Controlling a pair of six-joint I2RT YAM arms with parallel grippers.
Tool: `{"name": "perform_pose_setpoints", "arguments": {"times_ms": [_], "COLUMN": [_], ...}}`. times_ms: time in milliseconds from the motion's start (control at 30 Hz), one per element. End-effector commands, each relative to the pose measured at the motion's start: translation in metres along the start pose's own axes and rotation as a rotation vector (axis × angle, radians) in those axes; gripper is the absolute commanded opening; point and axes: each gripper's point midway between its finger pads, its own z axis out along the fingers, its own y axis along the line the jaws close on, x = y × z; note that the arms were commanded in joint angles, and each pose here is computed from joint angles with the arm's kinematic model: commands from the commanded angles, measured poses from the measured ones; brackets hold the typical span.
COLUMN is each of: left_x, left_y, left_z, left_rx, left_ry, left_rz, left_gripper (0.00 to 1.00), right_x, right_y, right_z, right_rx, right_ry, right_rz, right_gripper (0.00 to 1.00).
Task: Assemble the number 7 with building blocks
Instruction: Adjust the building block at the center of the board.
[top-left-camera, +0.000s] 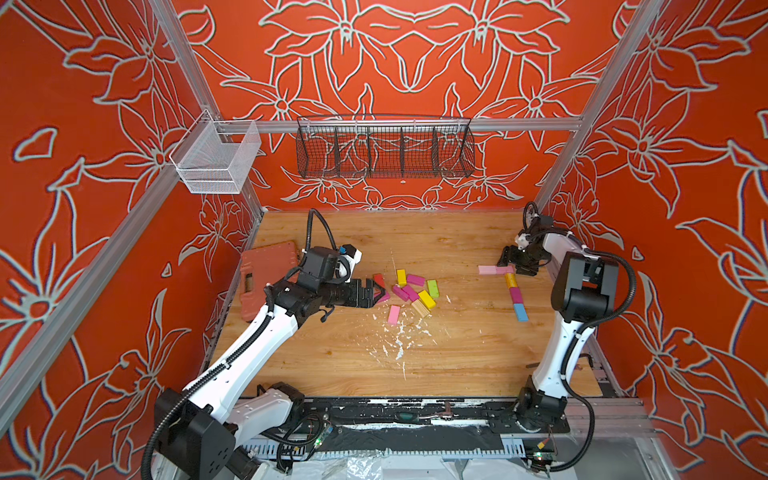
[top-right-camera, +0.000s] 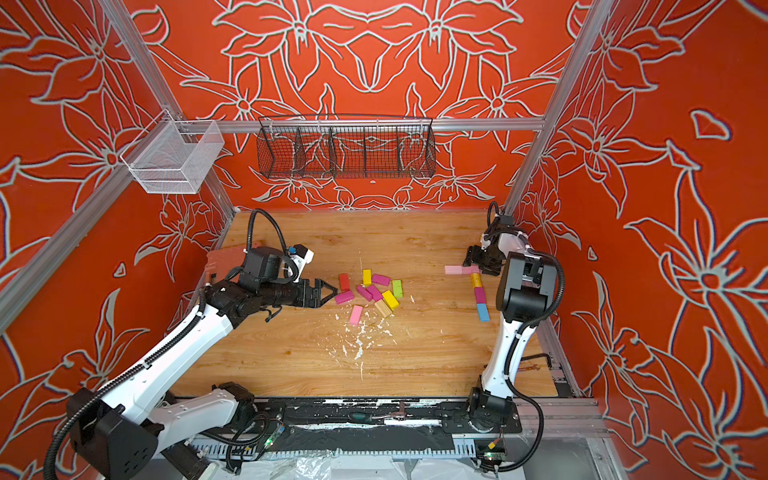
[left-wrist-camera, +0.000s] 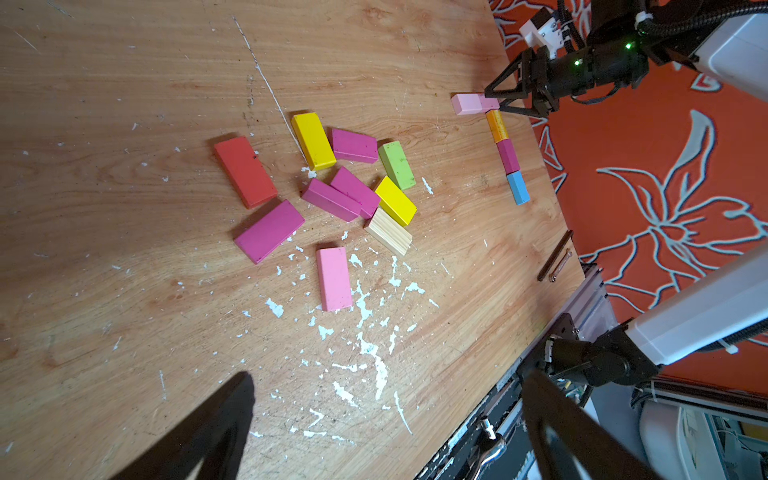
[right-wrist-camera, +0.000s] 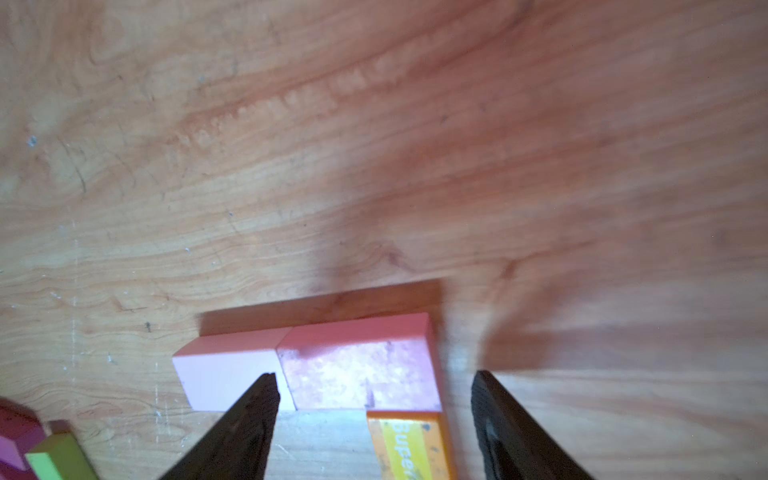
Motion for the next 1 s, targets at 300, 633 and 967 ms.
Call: {"name": "perform_pose_setpoints", "arguments": {"times_ms": [300, 633, 967], "left_x": [0.002, 0.001, 0.000], "left_y": [0.004, -0.005, -0.010], "left_z": [-0.005, -0.011, -0.007], "left_rx": [-0.057, -0.034, 0.002], "left_ry": [0.008, -0.026, -0.022], "left_rz": [-0.001, 0.023, 0.024], "left_gripper": [0.98, 0.98, 0.98], "right_x": [0.029, 0.128, 0.160], "right_y": [0.032, 0.033, 0.023], "right_z": [-0.064, -0.047, -0.029], "right_rx": [0.097, 0.218, 0.242], "right_ry": [-0.103, 0.082, 0.112], "right_rz": [-0.061, 0.013, 0.002], "right_gripper": [0.76, 0.73, 0.73]}}
